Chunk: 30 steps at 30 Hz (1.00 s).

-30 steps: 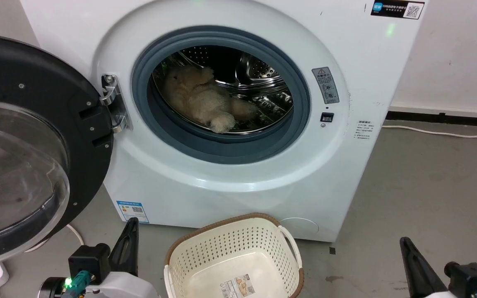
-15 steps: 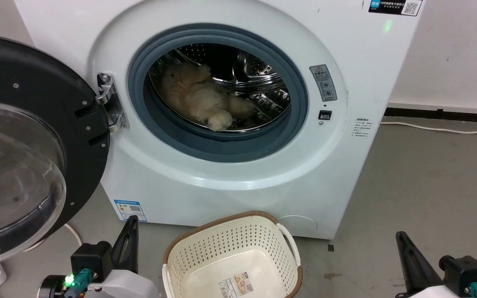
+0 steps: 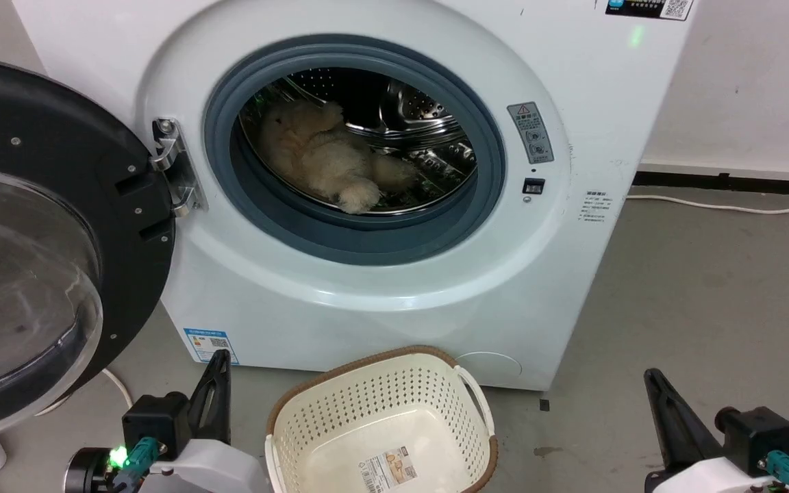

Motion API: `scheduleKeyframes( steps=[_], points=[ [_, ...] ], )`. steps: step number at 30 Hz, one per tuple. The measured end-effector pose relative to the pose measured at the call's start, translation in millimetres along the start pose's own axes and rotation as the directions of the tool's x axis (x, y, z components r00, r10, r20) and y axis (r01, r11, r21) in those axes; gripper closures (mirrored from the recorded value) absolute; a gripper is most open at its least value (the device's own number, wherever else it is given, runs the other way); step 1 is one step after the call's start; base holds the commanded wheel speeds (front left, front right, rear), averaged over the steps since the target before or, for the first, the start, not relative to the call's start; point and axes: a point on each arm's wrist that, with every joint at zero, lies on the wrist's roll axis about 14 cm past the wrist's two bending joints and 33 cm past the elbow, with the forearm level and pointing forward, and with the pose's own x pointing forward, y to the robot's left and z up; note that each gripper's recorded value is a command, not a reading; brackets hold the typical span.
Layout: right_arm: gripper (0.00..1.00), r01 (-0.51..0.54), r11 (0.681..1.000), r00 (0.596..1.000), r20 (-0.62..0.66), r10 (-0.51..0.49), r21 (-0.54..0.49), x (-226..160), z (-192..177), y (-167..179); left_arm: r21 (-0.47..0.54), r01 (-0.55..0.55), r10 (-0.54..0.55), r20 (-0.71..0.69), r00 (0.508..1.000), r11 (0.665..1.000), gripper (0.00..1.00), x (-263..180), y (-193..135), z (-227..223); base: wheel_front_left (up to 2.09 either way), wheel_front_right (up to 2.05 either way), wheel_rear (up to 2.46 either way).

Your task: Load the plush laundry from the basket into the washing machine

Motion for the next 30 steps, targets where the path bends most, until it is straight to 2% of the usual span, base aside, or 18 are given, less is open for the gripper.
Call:
scheduleKeyframes(
  steps=[30],
  points=[
    [1.0,-0.009,0.998,1.0,0.004,0.01,-0.054,15,7,2,0.058,-0.019,0.021,-0.027,0.999,0.998,1.0,8,0,-6,0.0,0.0,0.0]
  ],
)
